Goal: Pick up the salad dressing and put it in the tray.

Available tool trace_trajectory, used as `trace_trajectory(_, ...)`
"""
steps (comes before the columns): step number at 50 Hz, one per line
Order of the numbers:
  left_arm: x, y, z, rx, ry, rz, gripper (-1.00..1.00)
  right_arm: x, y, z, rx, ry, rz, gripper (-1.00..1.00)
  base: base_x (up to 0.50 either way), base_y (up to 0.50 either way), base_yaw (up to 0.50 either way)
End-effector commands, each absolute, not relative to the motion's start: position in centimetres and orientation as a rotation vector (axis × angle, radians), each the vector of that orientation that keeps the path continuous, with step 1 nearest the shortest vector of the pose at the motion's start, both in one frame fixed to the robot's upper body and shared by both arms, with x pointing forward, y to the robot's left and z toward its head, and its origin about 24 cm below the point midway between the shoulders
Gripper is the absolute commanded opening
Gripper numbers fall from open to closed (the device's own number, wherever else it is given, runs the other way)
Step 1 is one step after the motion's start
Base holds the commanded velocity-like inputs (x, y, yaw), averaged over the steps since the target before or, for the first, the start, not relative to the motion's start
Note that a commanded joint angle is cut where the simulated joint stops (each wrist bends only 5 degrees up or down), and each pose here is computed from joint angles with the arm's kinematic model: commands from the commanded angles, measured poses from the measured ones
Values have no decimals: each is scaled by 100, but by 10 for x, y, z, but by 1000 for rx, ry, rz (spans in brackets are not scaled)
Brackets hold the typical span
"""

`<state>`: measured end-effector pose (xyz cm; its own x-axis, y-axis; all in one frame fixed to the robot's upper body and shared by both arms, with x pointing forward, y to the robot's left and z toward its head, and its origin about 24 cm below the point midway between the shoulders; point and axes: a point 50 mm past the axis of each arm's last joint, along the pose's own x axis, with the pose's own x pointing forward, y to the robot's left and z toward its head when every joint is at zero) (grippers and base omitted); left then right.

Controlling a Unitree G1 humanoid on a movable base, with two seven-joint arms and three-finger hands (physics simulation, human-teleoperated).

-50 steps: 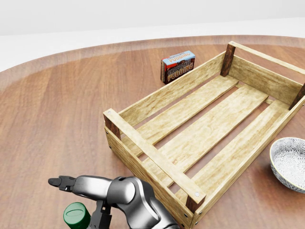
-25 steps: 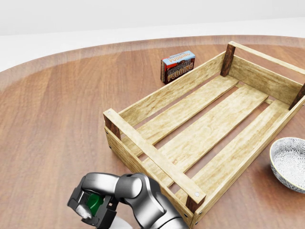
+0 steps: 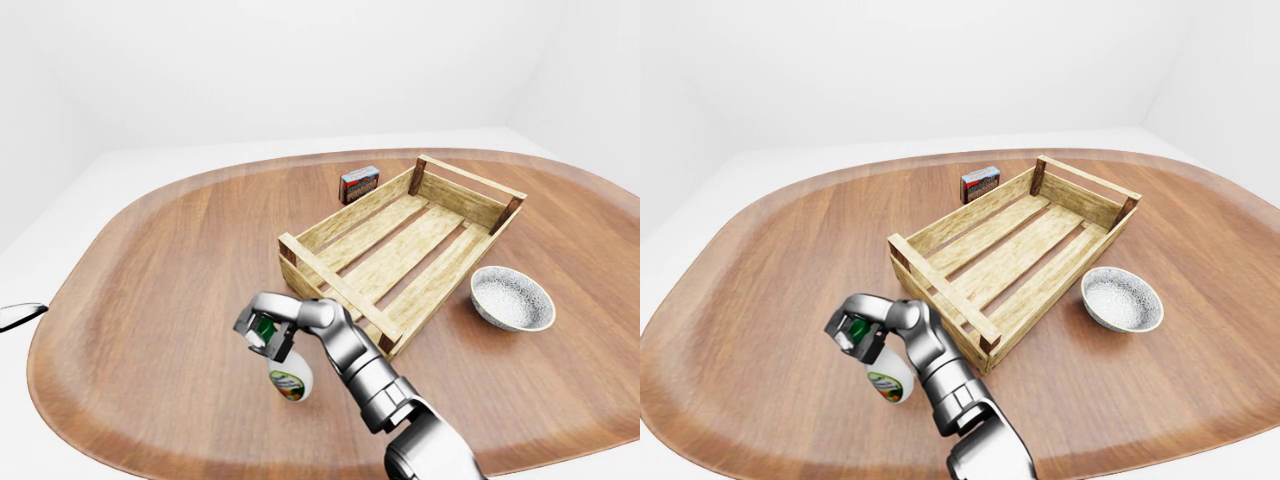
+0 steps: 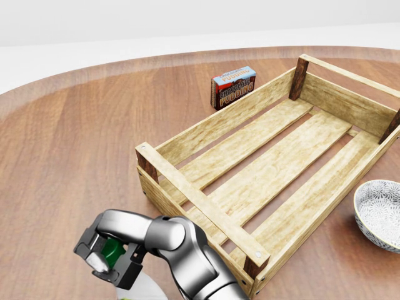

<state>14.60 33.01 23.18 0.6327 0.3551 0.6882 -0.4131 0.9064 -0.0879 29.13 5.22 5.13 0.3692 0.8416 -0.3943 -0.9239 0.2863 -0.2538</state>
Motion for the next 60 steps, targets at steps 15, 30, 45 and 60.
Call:
trace_trajectory(15, 150, 327, 229, 79, -757, 427, 100, 314, 53, 140, -290, -132, 1146, -100, 0, 0, 0)
trace_trajectory(30, 151, 325, 228, 80, -753, 423, 100, 350, 28, 211, -63, -291, 1040, -100, 0, 0, 0)
trace_trajectory(45, 152, 327, 226, 76, -741, 424, 100, 356, 25, 229, -40, -325, 1024, -100, 0, 0, 0)
trace_trajectory(60, 153, 325, 226, 77, -741, 419, 100, 369, -4, 275, -81, -434, 932, -100, 0, 0, 0)
